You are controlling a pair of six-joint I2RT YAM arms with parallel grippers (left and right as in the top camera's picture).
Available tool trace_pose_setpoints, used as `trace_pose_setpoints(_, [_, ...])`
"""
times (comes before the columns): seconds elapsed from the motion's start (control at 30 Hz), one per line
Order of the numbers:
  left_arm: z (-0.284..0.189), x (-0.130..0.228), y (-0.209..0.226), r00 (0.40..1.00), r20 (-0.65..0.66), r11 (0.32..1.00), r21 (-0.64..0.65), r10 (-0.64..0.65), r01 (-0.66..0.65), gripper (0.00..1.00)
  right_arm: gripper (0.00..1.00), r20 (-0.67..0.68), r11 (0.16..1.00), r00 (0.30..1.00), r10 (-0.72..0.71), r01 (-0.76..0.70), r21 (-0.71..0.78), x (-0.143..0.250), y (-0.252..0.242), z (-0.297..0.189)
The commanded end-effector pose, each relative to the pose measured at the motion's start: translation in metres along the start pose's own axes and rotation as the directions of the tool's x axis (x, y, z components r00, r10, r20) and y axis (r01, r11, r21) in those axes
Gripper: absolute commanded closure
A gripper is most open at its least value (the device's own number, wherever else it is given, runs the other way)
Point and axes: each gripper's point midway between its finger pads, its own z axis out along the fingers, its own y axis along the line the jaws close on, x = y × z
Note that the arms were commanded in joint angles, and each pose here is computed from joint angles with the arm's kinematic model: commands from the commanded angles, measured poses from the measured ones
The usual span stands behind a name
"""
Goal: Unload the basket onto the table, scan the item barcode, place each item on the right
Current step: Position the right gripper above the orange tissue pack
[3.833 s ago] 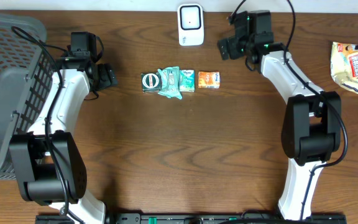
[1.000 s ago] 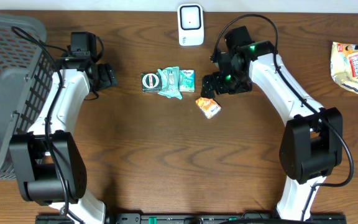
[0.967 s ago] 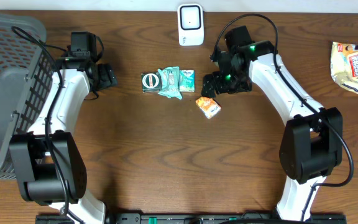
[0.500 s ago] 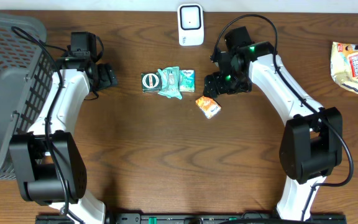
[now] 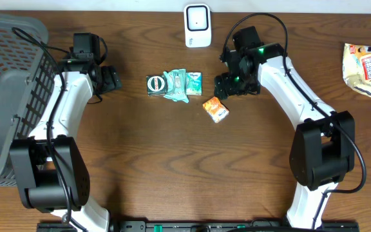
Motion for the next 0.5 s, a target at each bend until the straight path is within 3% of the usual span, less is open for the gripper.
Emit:
trace_pose_setpoints(0.0, [0.0013, 0.0019, 0.0013, 1.0, -0.004, 1.0, -0.007, 0.015, -0.015, 0.03, 0.23, -0.003, 1.0, 1.0, -0.017, 0.017, 0.017, 0.0004, -0.001, 0.0042])
trace_pose_setpoints(0.27, [0.0012, 0.0017, 0.0013, 1.0, -0.003, 1.0, -0.007, 0.014, -0.014, 0.02, 0.23, 0.0, 0.998, 0.999, -0.054, 0.054, 0.017, -0.0003, -0.0007, 0.0046])
trace_pose_setpoints(0.47, [0.0013, 0.0018, 0.0013, 1.0, -0.004, 1.0, -0.007, 0.014, -0.014, 0.03, 0.31, 0.01, 0.998, 0.998, -0.06, 0.06, 0.02, -0.0029, 0.0001, 0.0049])
